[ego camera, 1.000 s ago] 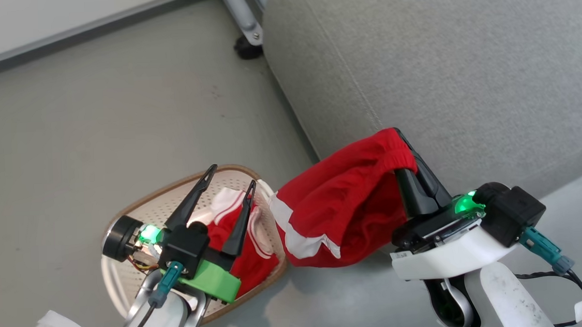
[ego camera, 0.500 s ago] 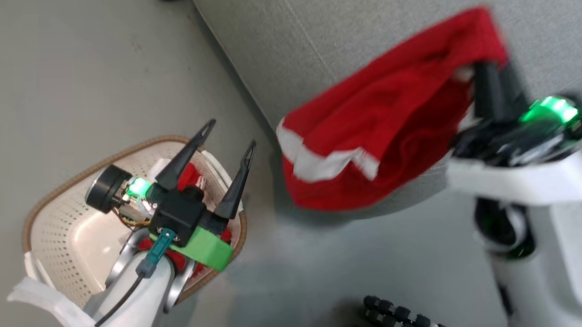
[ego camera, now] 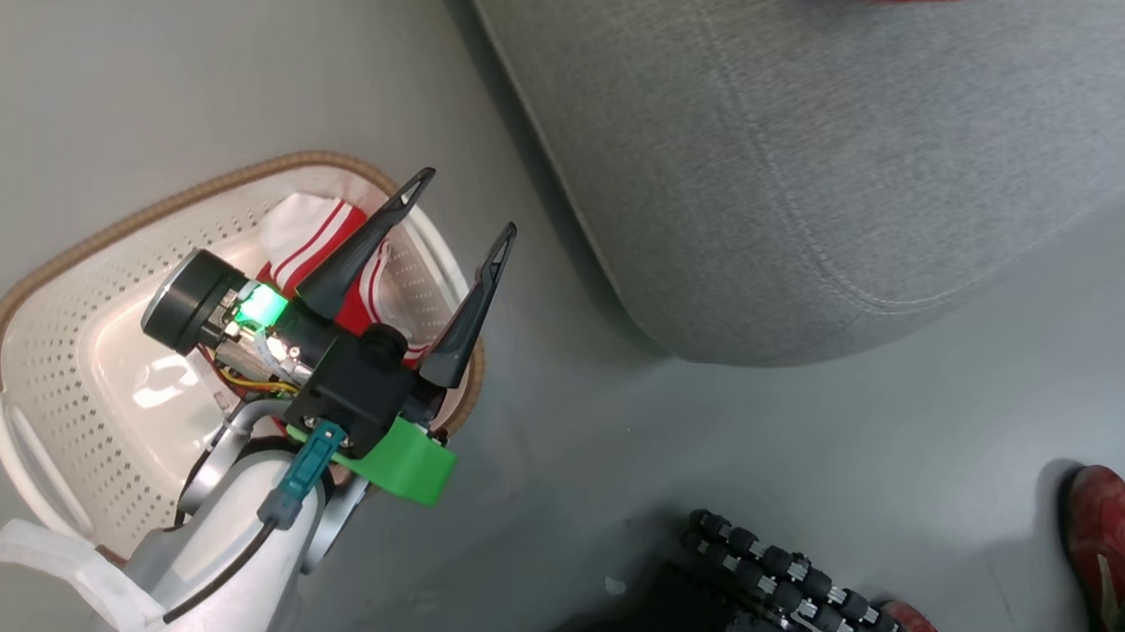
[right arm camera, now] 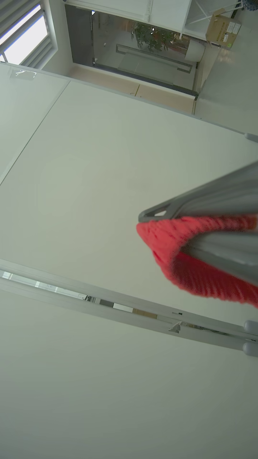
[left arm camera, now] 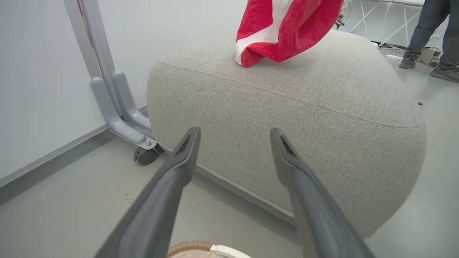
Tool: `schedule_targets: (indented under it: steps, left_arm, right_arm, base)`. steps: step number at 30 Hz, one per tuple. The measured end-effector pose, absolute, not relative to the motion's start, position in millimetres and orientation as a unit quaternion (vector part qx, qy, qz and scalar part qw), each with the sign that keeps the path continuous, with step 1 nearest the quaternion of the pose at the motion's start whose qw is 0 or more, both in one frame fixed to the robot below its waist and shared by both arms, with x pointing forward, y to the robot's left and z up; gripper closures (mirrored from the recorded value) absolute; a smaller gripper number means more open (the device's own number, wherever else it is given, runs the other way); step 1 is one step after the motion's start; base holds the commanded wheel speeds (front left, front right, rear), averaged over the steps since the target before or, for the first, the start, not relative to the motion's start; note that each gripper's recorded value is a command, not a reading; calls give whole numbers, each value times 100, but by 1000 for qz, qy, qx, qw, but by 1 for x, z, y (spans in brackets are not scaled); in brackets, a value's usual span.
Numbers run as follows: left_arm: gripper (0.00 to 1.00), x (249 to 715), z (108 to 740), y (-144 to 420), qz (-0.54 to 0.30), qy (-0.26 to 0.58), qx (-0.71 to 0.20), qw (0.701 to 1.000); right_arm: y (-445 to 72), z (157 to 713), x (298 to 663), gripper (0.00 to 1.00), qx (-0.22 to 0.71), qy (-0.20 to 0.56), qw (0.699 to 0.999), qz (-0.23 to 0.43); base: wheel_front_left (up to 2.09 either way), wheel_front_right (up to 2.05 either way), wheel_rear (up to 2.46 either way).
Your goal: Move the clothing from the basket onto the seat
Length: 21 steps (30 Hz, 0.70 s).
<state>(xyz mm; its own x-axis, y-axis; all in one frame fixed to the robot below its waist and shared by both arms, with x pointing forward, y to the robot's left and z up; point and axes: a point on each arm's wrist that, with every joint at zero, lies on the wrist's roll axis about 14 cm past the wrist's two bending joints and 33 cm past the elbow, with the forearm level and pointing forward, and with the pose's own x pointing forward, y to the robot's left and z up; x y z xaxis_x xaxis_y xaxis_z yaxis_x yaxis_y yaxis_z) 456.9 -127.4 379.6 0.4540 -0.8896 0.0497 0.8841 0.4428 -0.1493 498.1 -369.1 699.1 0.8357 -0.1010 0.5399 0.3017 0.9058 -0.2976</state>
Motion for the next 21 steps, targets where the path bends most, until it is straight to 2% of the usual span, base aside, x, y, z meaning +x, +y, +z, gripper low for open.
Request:
schedule_targets:
  steps: [3, 6, 10, 13, 14, 15, 16, 17, 21]
  left_arm:
    - [0, 459, 372, -121, -514, 24, -79, 854]
    - [0, 459, 360, -115, -508, 42, -85, 856]
    - [0, 453, 353, -116, -514, 54, -86, 852]
    - [0, 451, 356, -118, -516, 54, -89, 850]
    - [0, 450, 357, -118, -518, 54, -89, 849]
    - [0, 449, 358, -119, -518, 55, -88, 849]
    - [0, 448, 359, -119, -519, 55, -88, 849]
    - [0, 447, 360, -120, -519, 55, -87, 849]
    - [0, 442, 367, -122, -521, 51, -90, 847]
  right_arm:
    - [-388, 671, 506, 100, -169, -238, 947, -132]
    - [-412, 604, 502, 100, -130, -160, 963, -174]
    - [-433, 521, 476, 100, -82, -54, 969, -228]
    - [-442, 491, 455, 100, -46, -18, 964, -261]
    - [-443, 485, 449, 95, -40, -10, 963, -268]
    - [-445, 479, 443, 66, -31, -2, 961, -275]
    - [-445, 473, 436, 49, -20, 5, 959, -282]
    - [-445, 469, 431, 0, -11, 9, 957, -288]
    - [-444, 471, 413, 0, -8, 10, 955, -297]
  base:
    - [0, 0, 0]
    - [0, 0, 0]
    - [0, 0, 0]
    - [0, 0, 0]
    - [0, 0, 0]
    - [0, 0, 0]
    - [0, 0, 0]
    - [0, 0, 0]
    - [0, 0, 0]
